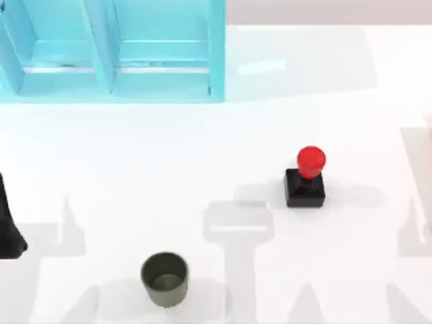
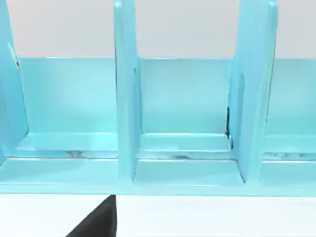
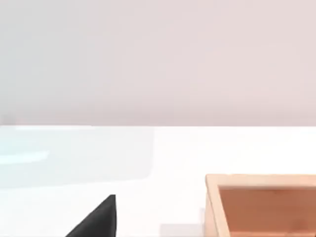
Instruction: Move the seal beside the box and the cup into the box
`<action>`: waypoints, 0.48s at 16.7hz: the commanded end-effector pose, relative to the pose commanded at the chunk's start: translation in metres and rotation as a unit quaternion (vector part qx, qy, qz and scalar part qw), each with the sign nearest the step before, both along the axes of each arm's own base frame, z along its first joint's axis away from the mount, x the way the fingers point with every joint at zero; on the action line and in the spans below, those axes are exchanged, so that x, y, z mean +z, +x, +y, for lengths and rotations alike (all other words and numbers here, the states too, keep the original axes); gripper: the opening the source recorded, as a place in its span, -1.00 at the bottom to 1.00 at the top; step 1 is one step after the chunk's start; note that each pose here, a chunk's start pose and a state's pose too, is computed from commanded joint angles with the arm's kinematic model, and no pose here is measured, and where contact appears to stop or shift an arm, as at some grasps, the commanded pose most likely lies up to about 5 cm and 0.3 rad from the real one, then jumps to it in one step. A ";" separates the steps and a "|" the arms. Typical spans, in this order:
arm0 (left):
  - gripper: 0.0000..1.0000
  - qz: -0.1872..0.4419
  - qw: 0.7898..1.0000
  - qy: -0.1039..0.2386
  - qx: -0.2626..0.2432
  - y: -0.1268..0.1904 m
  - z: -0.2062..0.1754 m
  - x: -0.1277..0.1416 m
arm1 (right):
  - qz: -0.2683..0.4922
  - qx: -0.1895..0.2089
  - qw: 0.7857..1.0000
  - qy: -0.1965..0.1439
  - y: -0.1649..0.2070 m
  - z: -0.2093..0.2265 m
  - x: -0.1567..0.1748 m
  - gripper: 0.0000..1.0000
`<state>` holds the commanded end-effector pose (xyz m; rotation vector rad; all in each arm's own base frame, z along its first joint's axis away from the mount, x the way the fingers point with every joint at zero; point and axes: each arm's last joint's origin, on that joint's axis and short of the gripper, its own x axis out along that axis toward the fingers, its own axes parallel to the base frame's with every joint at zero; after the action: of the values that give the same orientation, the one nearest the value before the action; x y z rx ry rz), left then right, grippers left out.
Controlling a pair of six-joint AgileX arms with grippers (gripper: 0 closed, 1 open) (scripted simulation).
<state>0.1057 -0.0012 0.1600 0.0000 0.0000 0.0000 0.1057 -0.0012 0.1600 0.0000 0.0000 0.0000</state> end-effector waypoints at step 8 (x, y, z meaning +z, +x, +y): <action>1.00 0.000 1.000 0.000 0.000 0.000 0.000 0.000 | 0.074 0.008 0.997 0.025 0.005 0.003 0.037 1.00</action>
<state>0.1057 -0.0012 0.1600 0.0000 0.0000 0.0000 0.1104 0.0015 0.1974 0.0493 0.1472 0.0162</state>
